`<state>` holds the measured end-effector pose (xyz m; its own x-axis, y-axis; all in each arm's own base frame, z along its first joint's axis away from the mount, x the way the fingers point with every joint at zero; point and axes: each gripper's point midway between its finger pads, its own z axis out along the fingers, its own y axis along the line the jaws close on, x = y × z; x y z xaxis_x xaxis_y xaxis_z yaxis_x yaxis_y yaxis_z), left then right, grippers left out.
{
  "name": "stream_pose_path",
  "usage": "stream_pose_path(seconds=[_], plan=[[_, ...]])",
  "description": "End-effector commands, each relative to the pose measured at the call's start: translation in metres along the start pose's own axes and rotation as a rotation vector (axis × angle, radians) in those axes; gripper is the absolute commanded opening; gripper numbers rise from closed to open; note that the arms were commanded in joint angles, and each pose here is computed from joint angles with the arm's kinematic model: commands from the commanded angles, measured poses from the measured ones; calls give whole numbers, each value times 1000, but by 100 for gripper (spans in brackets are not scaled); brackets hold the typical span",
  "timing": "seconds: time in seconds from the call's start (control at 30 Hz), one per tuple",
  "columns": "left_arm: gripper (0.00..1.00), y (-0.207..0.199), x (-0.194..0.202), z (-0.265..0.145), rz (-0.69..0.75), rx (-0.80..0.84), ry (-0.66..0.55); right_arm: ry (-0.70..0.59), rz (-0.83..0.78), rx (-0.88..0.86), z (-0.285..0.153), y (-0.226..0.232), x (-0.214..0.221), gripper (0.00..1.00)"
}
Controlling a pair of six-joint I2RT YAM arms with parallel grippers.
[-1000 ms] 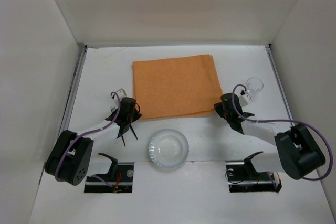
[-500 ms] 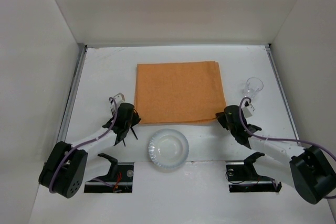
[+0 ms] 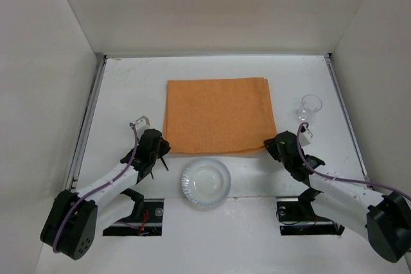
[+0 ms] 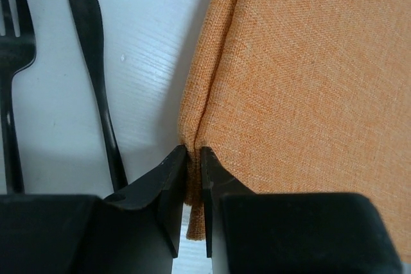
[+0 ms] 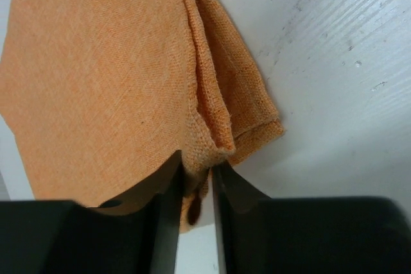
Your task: Set the dinner table for one person
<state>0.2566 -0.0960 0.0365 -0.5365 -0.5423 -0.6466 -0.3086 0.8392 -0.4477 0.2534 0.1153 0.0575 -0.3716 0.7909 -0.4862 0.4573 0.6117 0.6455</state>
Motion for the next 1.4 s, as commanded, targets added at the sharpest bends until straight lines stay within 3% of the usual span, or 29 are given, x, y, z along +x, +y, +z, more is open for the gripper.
stream_pose_path(seconds=[0.0,0.07,0.17,0.4,0.5,0.57,0.6,0.67,0.77,0.8,1.2,1.37], plan=[[15,19,6,-6,11,-53,-2,-19,-14,3,-7,-4,-4,38],[22,17,3,-9,8,-47,-10,-22,-48,-2,-11,-1,-7,51],[24,12,-9,-15,-2,-26,-42,-31,-113,-16,-19,4,-16,59],[34,-28,-52,-37,25,84,-136,23,-333,-139,-41,31,-8,58],[36,-53,-61,-41,24,172,-173,124,-461,-271,-57,51,25,45],[36,-68,-62,-40,32,220,-178,197,-523,-408,-75,68,52,28],[36,-72,-60,-38,40,230,-177,233,-548,-473,-84,74,65,25],[36,-79,-61,-32,52,241,-183,297,-569,-574,-98,82,85,30],[36,-87,-62,-26,57,254,-177,402,-576,-673,-111,85,108,61],[36,-90,-62,-25,58,264,-176,430,-578,-690,-113,84,114,66],[36,-101,-53,-12,55,295,-150,645,-666,-719,-115,71,175,70],[36,-97,-53,-11,52,290,-150,714,-673,-703,-109,64,201,62]])
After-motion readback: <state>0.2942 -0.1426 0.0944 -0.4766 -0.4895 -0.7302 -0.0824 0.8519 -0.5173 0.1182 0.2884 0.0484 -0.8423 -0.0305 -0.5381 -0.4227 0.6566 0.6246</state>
